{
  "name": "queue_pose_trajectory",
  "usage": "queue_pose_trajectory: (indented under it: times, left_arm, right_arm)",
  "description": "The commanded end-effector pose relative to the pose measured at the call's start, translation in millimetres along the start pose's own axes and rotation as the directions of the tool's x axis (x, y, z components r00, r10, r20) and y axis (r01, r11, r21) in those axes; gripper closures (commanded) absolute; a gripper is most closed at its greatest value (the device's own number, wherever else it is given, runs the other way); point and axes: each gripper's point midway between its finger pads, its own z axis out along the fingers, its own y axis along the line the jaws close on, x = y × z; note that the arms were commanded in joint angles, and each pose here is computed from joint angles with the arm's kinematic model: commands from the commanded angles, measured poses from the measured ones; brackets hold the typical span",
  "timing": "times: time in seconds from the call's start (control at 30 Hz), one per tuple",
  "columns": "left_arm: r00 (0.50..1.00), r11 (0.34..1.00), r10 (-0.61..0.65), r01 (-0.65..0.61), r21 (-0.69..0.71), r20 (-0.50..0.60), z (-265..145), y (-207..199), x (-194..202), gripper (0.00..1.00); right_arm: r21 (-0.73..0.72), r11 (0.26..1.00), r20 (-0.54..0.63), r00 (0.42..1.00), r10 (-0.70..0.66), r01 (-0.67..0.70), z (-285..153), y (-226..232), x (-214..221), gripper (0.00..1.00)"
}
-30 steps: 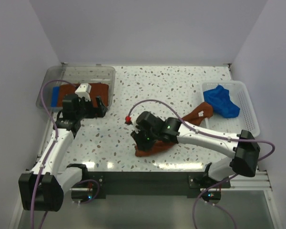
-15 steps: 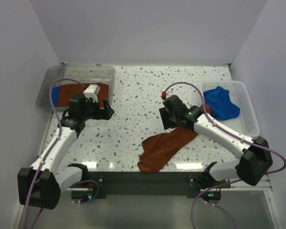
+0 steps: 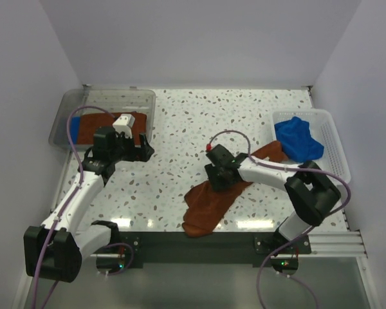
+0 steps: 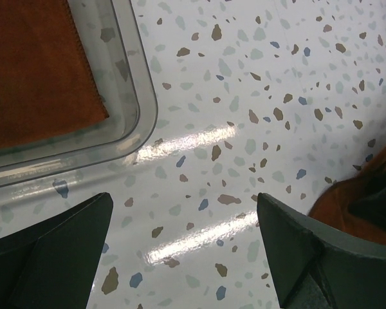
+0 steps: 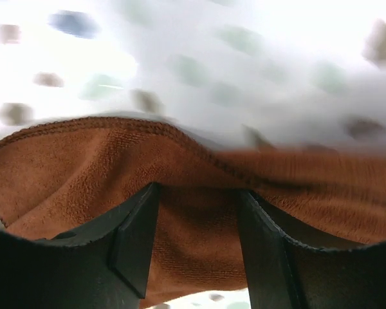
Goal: Fold and stack the towels
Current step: Move the towel to the center of the board, then flatten out the crumpled towel
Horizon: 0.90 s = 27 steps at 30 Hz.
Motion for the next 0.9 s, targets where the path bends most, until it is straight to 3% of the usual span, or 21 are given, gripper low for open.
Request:
queue_pose_trajectory:
  times: [0.0,0.17,0.33,0.43,0.57,0.73,0.87]
  left_arm:
    - [0.998,0.999,0.035,-0.035,0.000,0.045,-2.9,-1.6,-10.4,0.00]
    - [0.998,0.999,0.034,-0.034,0.000,0.048,-3.8,-1.9,-10.4,0.00]
    - [0.998,1.000,0.023,-0.023,0.001,0.058,-5.6,-3.9,-13.6,0.00]
    - [0.999,1.000,0.029,-0.029,0.006,0.033,-4.7,-10.5,-13.4,0.00]
    - [0.998,0.998,0.055,-0.055,-0.016,-0.024,1.3,-24.9,-5.2,0.00]
    - [0.987,0.991,0.128,-0.123,0.054,-0.101,23.8,-90.2,13.9,0.02]
    - [0.975,0.982,0.175,-0.163,0.096,-0.140,43.1,-138.8,31.1,0.06]
  right_arm:
    - [-0.234,0.953,0.005,0.980,-0.198,0.194,7.2,91.4,0.5,0.46]
    - [-0.415,0.849,0.010,0.934,-0.357,0.329,-15.3,167.5,23.6,0.46]
    - [-0.339,0.862,0.147,0.927,-0.347,0.376,-56.2,160.2,-10.9,0.43]
    - [-0.217,0.914,0.235,0.927,-0.292,0.343,-84.4,123.7,-49.2,0.43]
    - [0.008,0.994,0.303,0.948,-0.103,0.105,-97.8,19.8,-97.9,0.46]
    - [0.168,0.972,0.317,0.943,0.103,-0.162,-90.7,-83.3,-112.6,0.50]
    - [0.144,0.960,0.295,0.936,0.192,-0.242,-70.4,-102.7,-113.4,0.53]
